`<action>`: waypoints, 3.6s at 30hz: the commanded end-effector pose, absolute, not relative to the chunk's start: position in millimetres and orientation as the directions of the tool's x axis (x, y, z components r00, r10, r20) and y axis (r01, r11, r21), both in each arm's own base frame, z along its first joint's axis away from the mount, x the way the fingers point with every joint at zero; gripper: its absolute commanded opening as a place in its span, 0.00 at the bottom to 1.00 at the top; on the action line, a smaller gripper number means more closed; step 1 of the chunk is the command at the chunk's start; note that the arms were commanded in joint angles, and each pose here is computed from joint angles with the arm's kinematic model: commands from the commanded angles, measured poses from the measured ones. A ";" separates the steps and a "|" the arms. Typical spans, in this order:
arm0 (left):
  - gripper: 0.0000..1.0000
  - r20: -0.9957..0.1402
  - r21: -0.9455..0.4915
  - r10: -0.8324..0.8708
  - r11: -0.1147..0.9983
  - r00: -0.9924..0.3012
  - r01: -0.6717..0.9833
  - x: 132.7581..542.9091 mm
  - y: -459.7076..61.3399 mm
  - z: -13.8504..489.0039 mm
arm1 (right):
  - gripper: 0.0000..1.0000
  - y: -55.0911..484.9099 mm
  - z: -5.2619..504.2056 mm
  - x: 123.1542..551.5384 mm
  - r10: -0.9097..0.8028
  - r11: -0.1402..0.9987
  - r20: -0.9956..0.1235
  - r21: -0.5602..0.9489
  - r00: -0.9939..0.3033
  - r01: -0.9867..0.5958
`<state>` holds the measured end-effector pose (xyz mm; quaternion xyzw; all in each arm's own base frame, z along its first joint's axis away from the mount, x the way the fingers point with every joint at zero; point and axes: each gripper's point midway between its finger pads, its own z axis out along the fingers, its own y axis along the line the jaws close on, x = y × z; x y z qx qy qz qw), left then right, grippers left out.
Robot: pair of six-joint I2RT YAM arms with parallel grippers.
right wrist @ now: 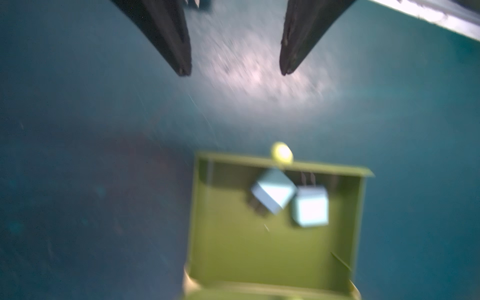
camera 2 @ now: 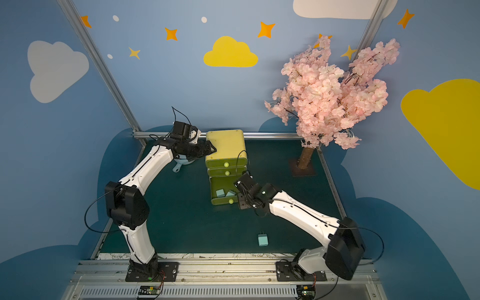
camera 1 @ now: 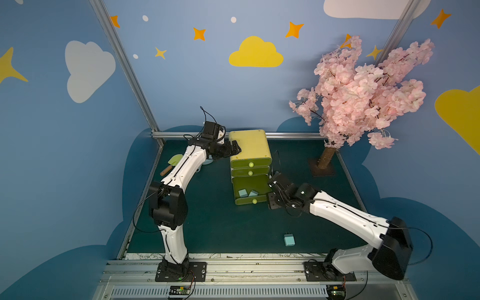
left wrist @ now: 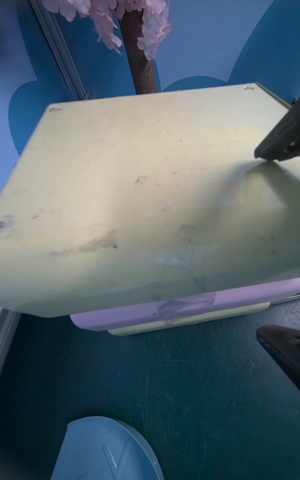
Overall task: Place the plugs into the drawer by color
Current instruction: Pick up the plug from the center of the board, then place the plug in the drawer, then close the drawer in the storage box.
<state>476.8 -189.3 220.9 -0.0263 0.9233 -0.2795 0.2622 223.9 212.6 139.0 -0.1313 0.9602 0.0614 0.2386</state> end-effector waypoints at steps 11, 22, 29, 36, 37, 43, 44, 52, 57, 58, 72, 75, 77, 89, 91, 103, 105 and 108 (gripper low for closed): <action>1.00 -0.467 -0.501 -0.178 0.860 -0.866 0.093 470.0 -185.6 219.2 | 0.73 146.2 74.9 116.3 -0.192 0.970 -0.211 0.106 -0.958 -0.218; 1.00 -0.472 -0.491 -0.170 0.865 -0.865 0.098 469.0 -186.8 219.3 | 0.60 149.2 36.1 112.9 -0.220 0.973 -0.147 0.038 -0.964 -0.227; 1.00 -0.472 -0.490 -0.171 0.866 -0.865 0.097 469.1 -185.9 219.0 | 0.51 155.5 29.1 116.6 -0.226 0.972 -0.144 0.035 -0.963 -0.233; 1.00 -0.471 -0.492 -0.171 0.865 -0.866 0.097 469.0 -186.2 219.1 | 0.49 155.6 23.3 118.9 -0.233 0.972 -0.128 0.007 -0.964 -0.236; 1.00 -0.471 -0.491 -0.171 0.866 -0.865 0.096 469.0 -186.0 219.1 | 0.46 155.0 23.5 120.1 -0.236 0.971 -0.128 -0.002 -0.963 -0.237; 1.00 -0.472 -0.485 -0.169 0.869 -0.865 0.095 469.7 -185.4 217.3 | 0.37 166.2 66.3 156.5 -0.243 0.969 -0.254 -0.017 -0.936 -0.247; 1.00 -0.471 -0.484 -0.168 0.870 -0.866 0.095 469.8 -185.5 216.6 | 0.36 169.0 76.6 168.1 -0.223 0.973 -0.301 -0.012 -0.927 -0.230; 1.00 -0.466 -0.476 -0.168 0.875 -0.869 0.086 471.5 -182.8 211.4 | 0.34 212.8 150.9 277.3 -0.237 0.955 -0.598 0.002 -0.766 -0.297; 1.00 -0.470 -0.468 -0.160 0.879 -0.868 0.091 471.7 -182.0 212.4 | 0.34 237.7 156.3 318.2 -0.204 0.953 -0.596 0.059 -0.777 -0.296; 1.00 -0.471 -0.468 -0.159 0.879 -0.867 0.093 471.4 -181.9 213.0 | 0.34 244.1 156.8 322.8 -0.201 0.951 -0.592 0.073 -0.781 -0.300; 1.00 -0.467 -0.467 -0.162 0.880 -0.869 0.087 472.5 -179.7 211.0 | 0.34 268.2 95.4 327.3 -0.267 0.943 -0.425 0.069 -0.865 -0.325; 1.00 -0.465 -0.467 -0.166 0.880 -0.869 0.082 473.3 -178.2 210.3 | 0.36 265.0 85.2 324.5 -0.267 0.946 -0.407 0.059 -0.873 -0.318; 1.00 -0.464 -0.468 -0.167 0.880 -0.870 0.081 473.2 -178.5 209.9 | 0.38 263.0 79.8 323.8 -0.271 0.948 -0.397 0.048 -0.877 -0.314; 1.00 -0.457 -0.464 -0.173 0.883 -0.872 0.068 476.4 -172.9 204.4 | 0.63 261.8 113.3 332.2 -0.254 0.937 -0.459 0.100 -0.851 -0.334; 1.00 -0.454 -0.465 -0.175 0.883 -0.874 0.065 476.9 -172.1 203.2 | 0.68 258.1 133.6 331.4 -0.244 0.933 -0.502 0.111 -0.829 -0.342; 1.00 -0.431 -0.454 -0.193 0.890 -0.881 0.028 481.3 -167.7 188.2 | 0.41 311.8 97.2 249.2 -0.224 0.782 -0.754 0.238 -0.617 -0.575; 0.99 -0.423 -0.455 -0.192 0.890 -0.886 0.024 481.6 -168.3 183.9 | 0.37 316.3 84.1 251.5 -0.239 0.783 -0.747 0.230 -0.620 -0.578; 0.99 -0.419 -0.455 -0.190 0.890 -0.888 0.024 481.5 -169.7 182.2 | 0.29 321.2 69.7 256.8 -0.255 0.784 -0.750 0.210 -0.610 -0.585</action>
